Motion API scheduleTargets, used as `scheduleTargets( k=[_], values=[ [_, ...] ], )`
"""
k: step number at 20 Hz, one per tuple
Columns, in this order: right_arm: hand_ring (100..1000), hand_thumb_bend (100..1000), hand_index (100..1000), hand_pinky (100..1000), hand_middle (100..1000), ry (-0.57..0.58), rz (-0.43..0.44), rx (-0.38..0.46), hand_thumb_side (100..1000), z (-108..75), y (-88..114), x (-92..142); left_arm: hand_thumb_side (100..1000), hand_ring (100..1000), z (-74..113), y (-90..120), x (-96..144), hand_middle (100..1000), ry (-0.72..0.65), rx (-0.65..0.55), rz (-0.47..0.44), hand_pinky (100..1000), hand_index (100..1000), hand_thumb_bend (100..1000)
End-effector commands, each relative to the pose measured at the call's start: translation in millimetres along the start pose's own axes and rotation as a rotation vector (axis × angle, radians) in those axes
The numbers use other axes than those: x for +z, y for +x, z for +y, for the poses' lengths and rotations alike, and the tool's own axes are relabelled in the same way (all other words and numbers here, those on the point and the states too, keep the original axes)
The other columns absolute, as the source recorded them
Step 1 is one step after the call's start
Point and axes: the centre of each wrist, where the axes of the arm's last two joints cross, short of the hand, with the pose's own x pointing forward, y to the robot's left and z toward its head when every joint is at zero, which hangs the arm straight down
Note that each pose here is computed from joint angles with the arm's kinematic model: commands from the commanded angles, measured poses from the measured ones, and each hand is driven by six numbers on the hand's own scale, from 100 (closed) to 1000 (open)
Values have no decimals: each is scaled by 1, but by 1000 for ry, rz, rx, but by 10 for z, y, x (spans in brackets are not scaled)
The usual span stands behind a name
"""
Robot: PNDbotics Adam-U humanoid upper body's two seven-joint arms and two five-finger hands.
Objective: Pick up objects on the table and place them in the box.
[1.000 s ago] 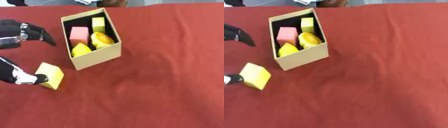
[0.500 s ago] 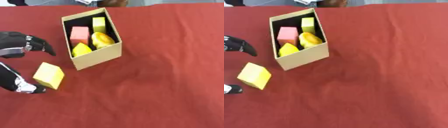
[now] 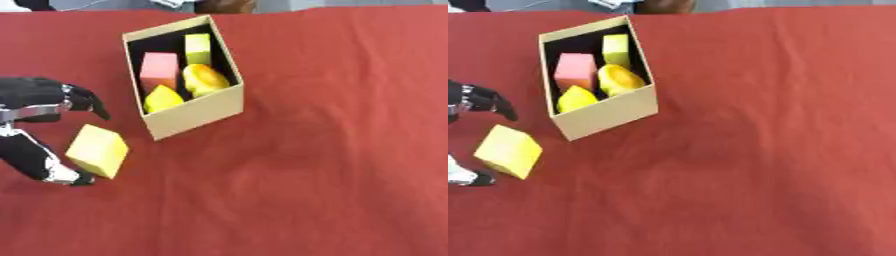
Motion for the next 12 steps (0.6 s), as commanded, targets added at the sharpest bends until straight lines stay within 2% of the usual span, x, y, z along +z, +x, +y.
scheduleTargets(
  k=[1, 7, 12],
  values=[
    [1000, 100, 874, 972, 600, 15, -20, 13, 656, -45, 54, -49, 498, 898, 36, -83, -14, 849, 6, -23, 37, 867, 902, 573],
    [1000, 100, 875, 974, 599, 13, -17, 11, 657, -39, 51, -40, 456, 894, -43, -146, -135, 845, -45, -12, 35, 861, 898, 547],
    [1000, 100, 875, 975, 599, 10, -13, 9, 657, -38, 46, -27, 391, 850, -91, -176, -214, 800, -83, -5, 24, 827, 866, 476]
  ],
)
